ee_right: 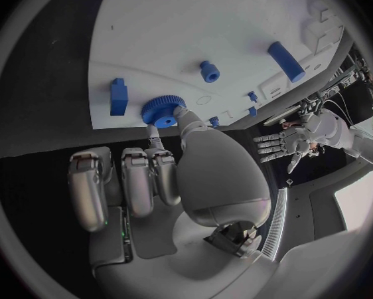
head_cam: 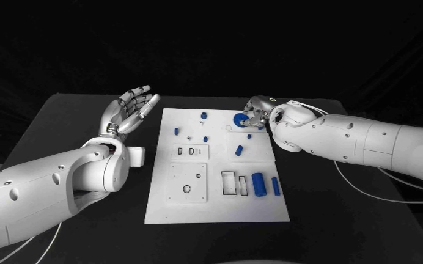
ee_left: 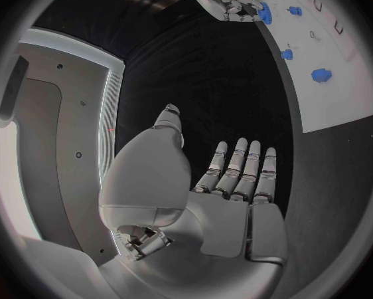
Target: Assemble the parts on the task board
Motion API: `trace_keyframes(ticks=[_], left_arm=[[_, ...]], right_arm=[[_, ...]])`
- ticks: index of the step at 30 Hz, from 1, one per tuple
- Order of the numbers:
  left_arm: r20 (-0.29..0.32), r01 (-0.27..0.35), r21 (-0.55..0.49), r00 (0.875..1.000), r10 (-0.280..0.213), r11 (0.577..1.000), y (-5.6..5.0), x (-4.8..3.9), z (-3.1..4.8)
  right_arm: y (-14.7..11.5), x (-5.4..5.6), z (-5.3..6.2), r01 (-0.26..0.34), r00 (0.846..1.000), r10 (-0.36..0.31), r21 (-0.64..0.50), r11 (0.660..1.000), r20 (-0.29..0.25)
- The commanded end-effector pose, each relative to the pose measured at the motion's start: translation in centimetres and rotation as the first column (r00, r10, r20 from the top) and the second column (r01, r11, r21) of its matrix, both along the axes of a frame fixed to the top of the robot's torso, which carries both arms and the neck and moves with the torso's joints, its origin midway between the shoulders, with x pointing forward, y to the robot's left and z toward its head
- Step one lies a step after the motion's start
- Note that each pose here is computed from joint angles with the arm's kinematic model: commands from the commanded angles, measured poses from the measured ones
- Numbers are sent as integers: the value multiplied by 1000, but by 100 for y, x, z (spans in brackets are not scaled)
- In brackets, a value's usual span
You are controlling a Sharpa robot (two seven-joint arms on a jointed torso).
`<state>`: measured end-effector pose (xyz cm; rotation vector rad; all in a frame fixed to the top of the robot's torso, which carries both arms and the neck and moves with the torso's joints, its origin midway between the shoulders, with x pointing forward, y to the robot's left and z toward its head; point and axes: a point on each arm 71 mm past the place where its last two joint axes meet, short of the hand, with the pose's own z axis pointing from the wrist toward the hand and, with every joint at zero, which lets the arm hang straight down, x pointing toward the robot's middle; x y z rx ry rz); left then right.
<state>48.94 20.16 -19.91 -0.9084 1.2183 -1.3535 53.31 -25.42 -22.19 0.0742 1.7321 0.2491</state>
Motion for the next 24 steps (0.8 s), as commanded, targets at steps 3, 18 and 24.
trace_keyframes(ticks=[3,18,24], left_arm=[[9,18,-6,1000,-18,1000,-27,-8,13],[9,20,-7,1000,-20,1000,-32,-8,13],[9,19,-7,1000,-19,1000,-29,-9,14]], right_arm=[[9,-7,-29,1,1000,-2,-28,1000,-23],[25,-8,-34,5,1000,-6,-32,999,-28],[32,-20,2,-7,1000,7,6,1000,26]])
